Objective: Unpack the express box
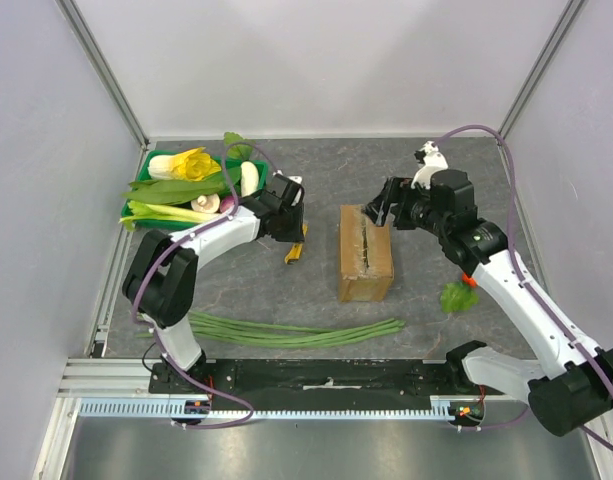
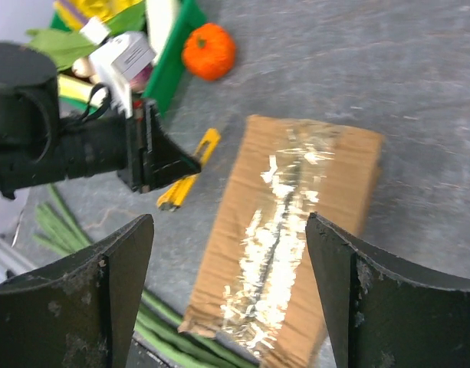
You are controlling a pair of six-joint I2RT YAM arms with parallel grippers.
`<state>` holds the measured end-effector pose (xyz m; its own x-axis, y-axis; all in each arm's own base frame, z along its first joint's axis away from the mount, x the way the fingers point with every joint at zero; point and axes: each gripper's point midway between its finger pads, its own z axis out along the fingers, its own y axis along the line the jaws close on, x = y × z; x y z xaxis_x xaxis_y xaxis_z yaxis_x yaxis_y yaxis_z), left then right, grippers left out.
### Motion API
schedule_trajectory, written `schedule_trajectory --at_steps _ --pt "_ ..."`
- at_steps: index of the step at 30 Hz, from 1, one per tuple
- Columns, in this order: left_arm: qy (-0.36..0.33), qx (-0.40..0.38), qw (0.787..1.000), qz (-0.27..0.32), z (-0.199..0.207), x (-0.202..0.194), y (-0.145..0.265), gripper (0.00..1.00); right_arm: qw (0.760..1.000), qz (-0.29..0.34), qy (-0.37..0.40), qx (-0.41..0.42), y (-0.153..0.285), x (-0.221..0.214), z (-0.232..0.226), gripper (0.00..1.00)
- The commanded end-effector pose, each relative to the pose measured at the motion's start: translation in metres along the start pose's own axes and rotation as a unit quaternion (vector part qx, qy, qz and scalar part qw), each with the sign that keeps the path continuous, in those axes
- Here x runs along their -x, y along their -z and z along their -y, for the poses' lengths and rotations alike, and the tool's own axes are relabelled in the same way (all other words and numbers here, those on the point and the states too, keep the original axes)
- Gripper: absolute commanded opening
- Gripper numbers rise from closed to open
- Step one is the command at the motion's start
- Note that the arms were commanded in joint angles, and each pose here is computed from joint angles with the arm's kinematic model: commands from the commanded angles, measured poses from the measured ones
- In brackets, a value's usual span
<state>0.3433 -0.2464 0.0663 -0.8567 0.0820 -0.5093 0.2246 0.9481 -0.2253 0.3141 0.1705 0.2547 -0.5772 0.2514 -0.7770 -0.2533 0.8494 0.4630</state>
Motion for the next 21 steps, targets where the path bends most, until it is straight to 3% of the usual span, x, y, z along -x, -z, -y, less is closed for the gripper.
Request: schedule_trajectory --at_steps 1,11,21 --pt "0.071 -0.026 0.997 0.034 0.017 0.026 0.036 0.10 0.995 0.025 0.035 0.095 0.009 0.011 -0.053 0.87" --pt "0.153 -0.104 0.972 0.144 0.049 0.090 0.126 0.11 0.983 -0.021 0.069 0.171 0.008 -0.035 -0.110 0.87" --pt "0.211 -0.177 0.940 0.201 0.071 0.118 0.187 0.11 0.981 0.007 0.054 0.188 -0.011 -0.022 -0.133 0.89"
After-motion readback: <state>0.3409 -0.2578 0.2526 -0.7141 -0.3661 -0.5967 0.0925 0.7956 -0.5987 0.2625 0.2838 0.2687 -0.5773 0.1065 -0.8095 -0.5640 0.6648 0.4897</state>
